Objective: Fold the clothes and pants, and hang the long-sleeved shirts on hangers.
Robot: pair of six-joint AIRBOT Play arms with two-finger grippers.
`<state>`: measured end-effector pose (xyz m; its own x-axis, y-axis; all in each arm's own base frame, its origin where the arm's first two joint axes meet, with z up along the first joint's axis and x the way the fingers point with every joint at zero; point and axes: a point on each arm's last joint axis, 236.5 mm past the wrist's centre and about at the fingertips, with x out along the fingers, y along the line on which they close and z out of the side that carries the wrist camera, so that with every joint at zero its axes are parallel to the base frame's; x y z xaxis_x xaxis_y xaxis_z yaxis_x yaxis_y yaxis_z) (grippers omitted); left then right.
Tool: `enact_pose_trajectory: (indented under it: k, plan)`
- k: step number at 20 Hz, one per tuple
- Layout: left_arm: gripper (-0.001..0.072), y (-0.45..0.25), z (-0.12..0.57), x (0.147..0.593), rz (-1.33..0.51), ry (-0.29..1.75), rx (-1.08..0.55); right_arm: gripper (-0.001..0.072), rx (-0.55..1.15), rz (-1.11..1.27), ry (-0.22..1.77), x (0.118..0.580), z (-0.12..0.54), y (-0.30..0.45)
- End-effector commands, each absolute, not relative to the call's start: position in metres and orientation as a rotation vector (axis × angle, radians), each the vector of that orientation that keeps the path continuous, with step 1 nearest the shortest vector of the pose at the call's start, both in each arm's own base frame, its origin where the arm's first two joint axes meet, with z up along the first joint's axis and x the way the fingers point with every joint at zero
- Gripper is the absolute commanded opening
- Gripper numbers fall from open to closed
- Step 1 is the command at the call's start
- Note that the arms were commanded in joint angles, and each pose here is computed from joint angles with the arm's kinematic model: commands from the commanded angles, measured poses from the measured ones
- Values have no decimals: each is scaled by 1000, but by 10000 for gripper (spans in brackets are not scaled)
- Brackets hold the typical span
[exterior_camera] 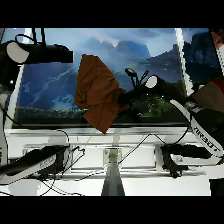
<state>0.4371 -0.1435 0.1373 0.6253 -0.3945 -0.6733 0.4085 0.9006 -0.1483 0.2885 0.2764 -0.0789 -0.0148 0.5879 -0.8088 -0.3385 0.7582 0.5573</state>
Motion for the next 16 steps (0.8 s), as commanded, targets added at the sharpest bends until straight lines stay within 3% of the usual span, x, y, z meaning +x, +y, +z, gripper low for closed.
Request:
enact_pose_trajectory:
  k: [1,2,4,7,12,16]
  plan:
    - [8,-144,121,441,-459,806,17,241,183,756,1418,269,-94,287]
    - [8,-144,117,442,-459,813,17,240,175,757,1400,270,-94,291]
    - [8,-144,110,444,-458,828,16,113,175,750,1355,280,-89,295]
    - [8,-144,104,446,-457,842,15,14,153,753,1307,299,-73,291]
    - [9,-144,102,446,-457,846,15,13,-20,750,1244,303,-19,236]
    - [18,-141,100,447,-448,848,37,13,-37,595,1112,294,65,158]
